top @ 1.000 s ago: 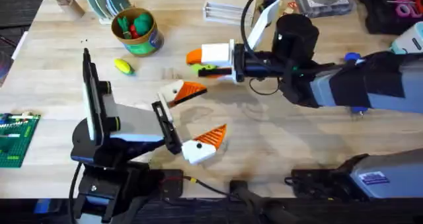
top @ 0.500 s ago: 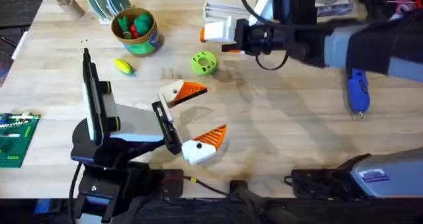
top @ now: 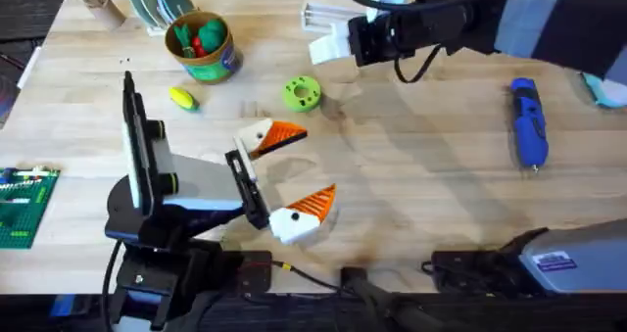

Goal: Pick up the gripper from the table and insert it into the empty holder that is missing its gripper. Then pick up a screw, insert it into the mounting hole, and use the screwdriver to tighten it. Finally, clean up the table by picking up the vegetable and placing it into the bucket.

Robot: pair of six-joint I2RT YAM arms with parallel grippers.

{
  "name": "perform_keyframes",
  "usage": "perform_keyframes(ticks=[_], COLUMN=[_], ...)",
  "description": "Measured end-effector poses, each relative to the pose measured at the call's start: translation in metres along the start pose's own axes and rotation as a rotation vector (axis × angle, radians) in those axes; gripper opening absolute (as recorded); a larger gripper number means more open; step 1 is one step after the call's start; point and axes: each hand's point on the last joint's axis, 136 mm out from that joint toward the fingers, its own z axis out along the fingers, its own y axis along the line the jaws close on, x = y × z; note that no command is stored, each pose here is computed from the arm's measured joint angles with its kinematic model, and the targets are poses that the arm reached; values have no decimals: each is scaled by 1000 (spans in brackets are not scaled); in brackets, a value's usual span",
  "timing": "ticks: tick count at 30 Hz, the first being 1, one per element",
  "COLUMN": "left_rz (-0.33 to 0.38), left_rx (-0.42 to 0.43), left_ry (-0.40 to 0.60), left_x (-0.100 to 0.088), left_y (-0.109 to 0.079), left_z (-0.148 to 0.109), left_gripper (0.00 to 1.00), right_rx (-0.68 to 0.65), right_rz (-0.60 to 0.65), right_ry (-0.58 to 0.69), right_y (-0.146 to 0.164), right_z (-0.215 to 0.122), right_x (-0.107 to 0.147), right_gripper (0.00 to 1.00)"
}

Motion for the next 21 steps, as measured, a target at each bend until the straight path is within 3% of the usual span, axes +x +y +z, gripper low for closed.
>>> perform_keyframes(ticks=[7,9,10,13,18,21], left_rz=[0,0,0,0,0,0], left_rx=[0,0,0,0,0,0], left_ry=[0,0,0,0,0,0], left_x=[0,0,0,0,0,0], left_y=[0,0,0,0,0,0], left_z=[0,0,0,0,0,0], left_gripper=[992,993,993,993,992,993], right_rx=[24,24,9,-12,-33,-37], right_rz=[-20,-57,-125,-179,-215,-226], right_ry=[30,63,119,143,100,99], right_y=[-4,0,11,24,34,36], right_z=[0,2,9,17,21,28], right_x=[8,17,32,41,32,33], right_gripper=[992,993,992,993,985,894])
